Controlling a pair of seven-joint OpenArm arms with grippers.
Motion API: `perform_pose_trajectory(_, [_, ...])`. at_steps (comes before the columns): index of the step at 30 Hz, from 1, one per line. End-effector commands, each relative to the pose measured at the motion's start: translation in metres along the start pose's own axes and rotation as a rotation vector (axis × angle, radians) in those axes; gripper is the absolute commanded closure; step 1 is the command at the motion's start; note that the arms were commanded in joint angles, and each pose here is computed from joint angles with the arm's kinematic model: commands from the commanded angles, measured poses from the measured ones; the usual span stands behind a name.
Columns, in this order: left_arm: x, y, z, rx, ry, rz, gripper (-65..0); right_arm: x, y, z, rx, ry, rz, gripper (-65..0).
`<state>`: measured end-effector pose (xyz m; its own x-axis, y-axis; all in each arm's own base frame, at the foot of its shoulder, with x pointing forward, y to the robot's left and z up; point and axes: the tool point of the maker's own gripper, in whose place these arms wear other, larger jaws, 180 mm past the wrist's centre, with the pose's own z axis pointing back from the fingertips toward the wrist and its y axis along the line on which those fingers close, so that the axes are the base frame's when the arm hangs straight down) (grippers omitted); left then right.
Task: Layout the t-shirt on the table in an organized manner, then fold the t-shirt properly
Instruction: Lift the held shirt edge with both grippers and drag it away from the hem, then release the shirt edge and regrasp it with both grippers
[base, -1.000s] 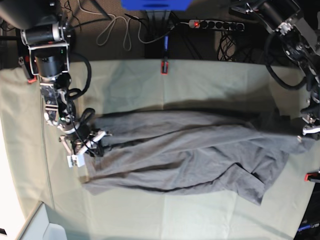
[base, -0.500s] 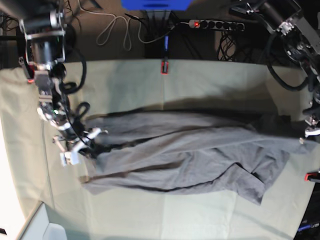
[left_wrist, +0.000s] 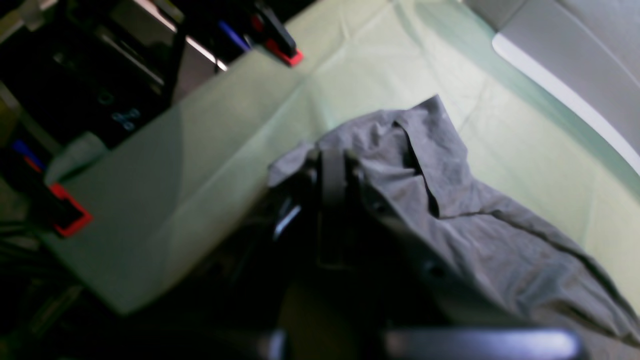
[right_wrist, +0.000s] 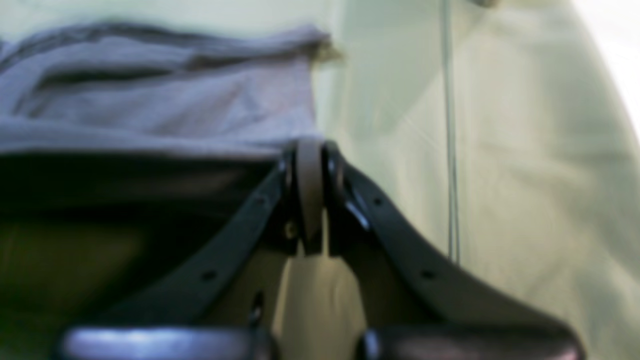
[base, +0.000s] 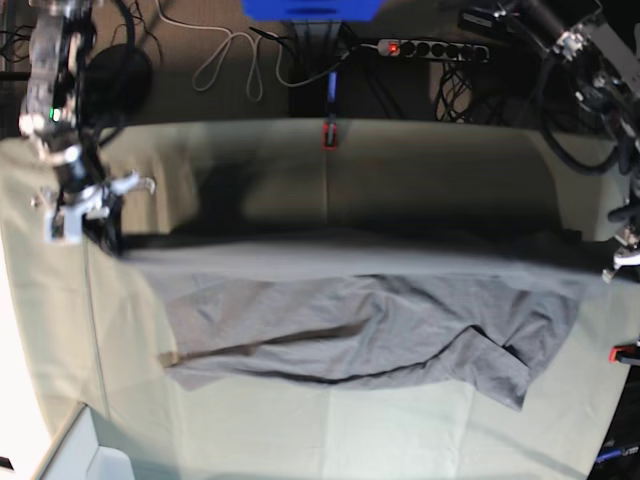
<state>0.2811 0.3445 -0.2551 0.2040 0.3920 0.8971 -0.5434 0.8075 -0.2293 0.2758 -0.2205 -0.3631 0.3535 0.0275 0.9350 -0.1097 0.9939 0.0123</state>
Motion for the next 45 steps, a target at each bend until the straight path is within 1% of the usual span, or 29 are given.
perform_pose_trajectory(1, [0.014,-0.001,0.005,-0.004,-0.048,-0.014,0.0,0.013,-0.001,0.007,0.004,-0.044,0.016,0.0])
perform_pose_trajectory(4, [0.007,0.004,0.009,0.005,-0.031,-0.03,0.0,-0.003,0.012,0.028,0.016,-0.004,-0.001,0.0])
perform_pose_trajectory(6, [-0.002,0.01,0.013,0.017,-0.007,-0.045,0.0,-0.014,0.025,0.04,0.047,0.016,-0.027,0.0])
perform_pose_trajectory(8, [-0.01,0.016,0.016,0.028,0.016,-0.058,0.0,-0.021,0.036,0.047,0.081,0.025,-0.057,0.0])
perform_pose_trajectory(11, [-0.028,0.029,0.022,0.051,0.066,-0.081,0.0,-0.029,0.047,0.056,0.107,0.028,-0.109,0.0])
perform_pose_trajectory(14, [-0.041,0.035,0.027,0.064,0.101,-0.088,0.0,-0.041,0.047,0.06,0.112,0.046,-0.144,0.0])
perform_pose_trajectory(17, [-0.052,0.04,0.032,0.076,0.129,-0.09,0.0,-0.052,0.049,0.062,0.124,0.072,-0.163,0.0])
perform_pose_trajectory(22, [-0.069,0.05,0.042,0.097,0.179,-0.101,0.0,-0.074,0.047,0.067,0.118,0.127,-0.189,0.0])
perform_pose_trajectory(28, [-0.087,0.064,0.052,0.121,0.231,-0.12,0.0,-0.081,0.048,0.075,0.115,0.148,-0.195,0.0])
perform_pose_trajectory(40, [-0.089,0.064,0.052,0.122,0.235,-0.117,0.0,-0.087,0.047,0.077,0.117,0.174,-0.188,0.0])
perform_pose_trajectory(41, [-0.089,0.064,0.052,0.122,0.235,-0.117,0.0,-0.087,0.045,0.078,0.118,0.175,-0.181,-0.7])
perform_pose_trajectory(42, [-0.089,0.064,0.052,0.122,0.235,-0.117,0.0,-0.088,0.044,0.078,0.118,0.179,-0.18,-3.5])
perform_pose_trajectory(45, [-0.089,0.064,0.052,0.122,0.236,-0.116,0.0,-0.099,0.042,0.08,0.107,0.205,-0.196,-14.2])
